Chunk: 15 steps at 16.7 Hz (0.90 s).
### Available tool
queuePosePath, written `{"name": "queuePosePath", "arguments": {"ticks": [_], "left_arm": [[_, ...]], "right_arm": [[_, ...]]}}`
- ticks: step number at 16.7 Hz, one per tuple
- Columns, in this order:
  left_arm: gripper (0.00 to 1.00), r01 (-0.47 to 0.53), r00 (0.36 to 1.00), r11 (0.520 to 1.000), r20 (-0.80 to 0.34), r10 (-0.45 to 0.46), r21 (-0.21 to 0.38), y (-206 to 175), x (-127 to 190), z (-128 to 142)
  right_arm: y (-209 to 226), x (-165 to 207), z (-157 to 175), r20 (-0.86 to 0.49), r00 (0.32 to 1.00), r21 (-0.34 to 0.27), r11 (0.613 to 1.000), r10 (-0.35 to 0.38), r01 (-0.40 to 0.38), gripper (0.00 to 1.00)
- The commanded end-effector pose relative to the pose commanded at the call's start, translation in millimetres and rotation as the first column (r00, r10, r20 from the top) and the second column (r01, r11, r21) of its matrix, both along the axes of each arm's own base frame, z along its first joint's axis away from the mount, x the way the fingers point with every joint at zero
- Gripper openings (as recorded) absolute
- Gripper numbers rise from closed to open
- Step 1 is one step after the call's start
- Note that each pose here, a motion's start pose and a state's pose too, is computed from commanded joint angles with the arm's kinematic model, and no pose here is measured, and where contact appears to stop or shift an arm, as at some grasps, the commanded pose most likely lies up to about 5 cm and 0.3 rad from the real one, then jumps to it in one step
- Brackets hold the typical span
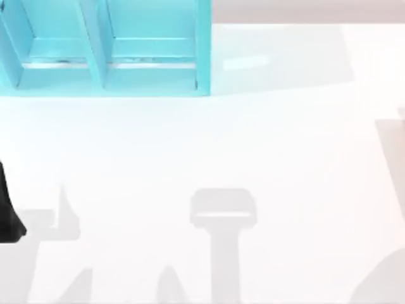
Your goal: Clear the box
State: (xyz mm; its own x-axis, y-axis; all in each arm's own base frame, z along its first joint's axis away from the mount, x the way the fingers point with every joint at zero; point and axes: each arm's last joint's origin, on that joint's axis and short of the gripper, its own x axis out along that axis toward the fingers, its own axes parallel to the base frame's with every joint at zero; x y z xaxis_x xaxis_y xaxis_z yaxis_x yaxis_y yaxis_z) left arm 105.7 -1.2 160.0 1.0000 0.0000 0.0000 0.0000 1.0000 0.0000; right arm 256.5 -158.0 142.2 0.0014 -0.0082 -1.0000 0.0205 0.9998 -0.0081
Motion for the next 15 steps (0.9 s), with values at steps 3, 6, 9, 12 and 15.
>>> {"name": "queuePosePath", "arguments": {"ticks": [3, 6, 9, 12, 15], "left_arm": [[1.0, 0.0, 1.0, 1.0, 0.0, 0.0, 0.0, 0.0, 0.0, 0.0], [1.0, 0.0, 1.0, 1.0, 0.0, 0.0, 0.0, 0.0, 0.0, 0.0], [1.0, 0.0, 1.0, 1.0, 0.0, 0.0, 0.0, 0.0, 0.0, 0.0], [1.0, 0.0, 1.0, 1.0, 0.0, 0.0, 0.0, 0.0, 0.0, 0.0], [1.0, 0.0, 1.0, 1.0, 0.0, 0.0, 0.0, 0.0, 0.0, 0.0]], "right_arm": [[0.0, 0.0, 0.0, 0.0, 1.0, 0.0, 1.0, 0.0, 0.0, 0.62], [0.0, 0.0, 0.0, 0.0, 1.0, 0.0, 1.0, 0.0, 0.0, 0.4], [0.0, 0.0, 0.0, 0.0, 1.0, 0.0, 1.0, 0.0, 0.0, 0.17], [0.0, 0.0, 0.0, 0.0, 1.0, 0.0, 1.0, 0.0, 0.0, 0.0], [0.0, 0.0, 0.0, 0.0, 1.0, 0.0, 1.0, 0.0, 0.0, 0.0]]}}
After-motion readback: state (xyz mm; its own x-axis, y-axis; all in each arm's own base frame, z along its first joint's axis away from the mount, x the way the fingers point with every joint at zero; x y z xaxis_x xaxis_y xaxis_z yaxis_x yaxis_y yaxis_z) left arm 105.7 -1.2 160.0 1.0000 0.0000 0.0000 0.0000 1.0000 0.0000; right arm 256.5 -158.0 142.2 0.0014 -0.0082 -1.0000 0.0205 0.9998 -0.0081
